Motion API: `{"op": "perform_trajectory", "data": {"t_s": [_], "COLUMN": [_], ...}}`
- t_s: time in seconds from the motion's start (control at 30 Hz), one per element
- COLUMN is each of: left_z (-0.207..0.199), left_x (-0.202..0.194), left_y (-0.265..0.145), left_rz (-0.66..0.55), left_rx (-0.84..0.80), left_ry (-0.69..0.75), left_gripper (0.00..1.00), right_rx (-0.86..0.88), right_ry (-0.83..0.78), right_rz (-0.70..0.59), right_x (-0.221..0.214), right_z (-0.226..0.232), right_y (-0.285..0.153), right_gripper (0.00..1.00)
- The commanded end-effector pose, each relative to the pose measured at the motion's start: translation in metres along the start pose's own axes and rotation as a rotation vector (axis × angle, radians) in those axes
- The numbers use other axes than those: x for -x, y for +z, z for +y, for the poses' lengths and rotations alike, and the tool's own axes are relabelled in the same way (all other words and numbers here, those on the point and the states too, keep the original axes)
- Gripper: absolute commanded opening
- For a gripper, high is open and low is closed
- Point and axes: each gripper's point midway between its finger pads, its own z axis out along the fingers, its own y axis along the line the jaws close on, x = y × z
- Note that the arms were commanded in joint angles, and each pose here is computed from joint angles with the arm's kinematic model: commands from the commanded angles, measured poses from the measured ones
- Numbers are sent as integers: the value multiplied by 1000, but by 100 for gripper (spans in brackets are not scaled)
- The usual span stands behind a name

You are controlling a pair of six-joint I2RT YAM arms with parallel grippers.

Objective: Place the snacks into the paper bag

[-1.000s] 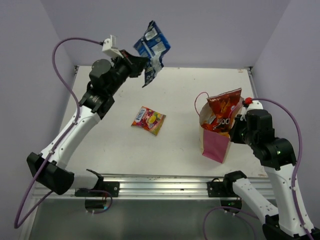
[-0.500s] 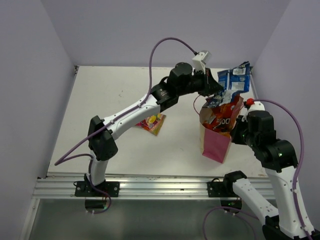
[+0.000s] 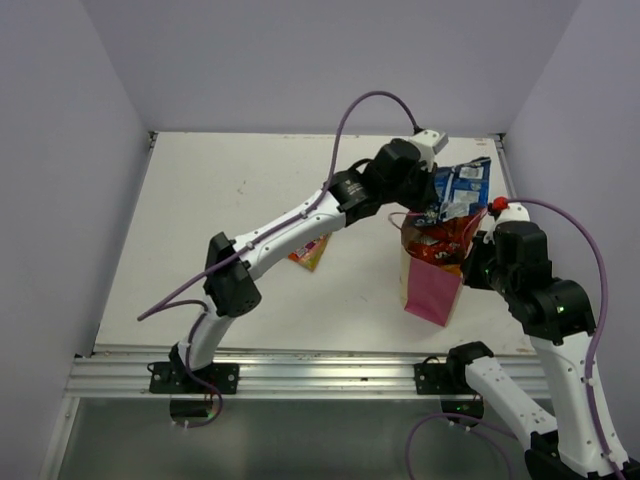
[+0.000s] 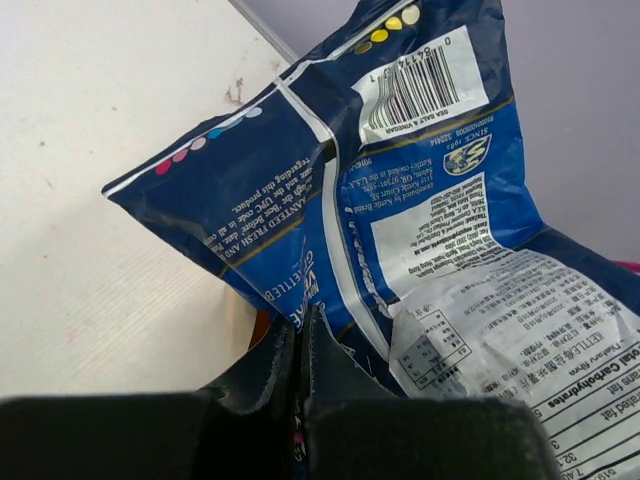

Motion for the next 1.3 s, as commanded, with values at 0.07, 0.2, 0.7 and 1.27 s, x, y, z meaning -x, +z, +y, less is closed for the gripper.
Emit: {"op": "perform_trajectory", "data": {"t_s": [0.07,0.2,0.7,1.27], "left_z": [-31,-30,31,-92], "left_x": [-77,-113,-178,93], "left_y": [23,21,-17,-134], "left_rz": [195,284,525,-369], "left_rx": [3,72,332,135], "left_ry": [173,252,482,238], "left_gripper": [0,0,0,57], "right_rx": [42,44,70,67], "right_ry": [-6,-8,-8,-8], "right_rz": [-18,-24,-22,-13], "right_x": [6,8,8,6], "right_z": [8,8,12,12], "right_y": [-4,-6,-6,-2], "right_gripper": [0,0,0,0]}}
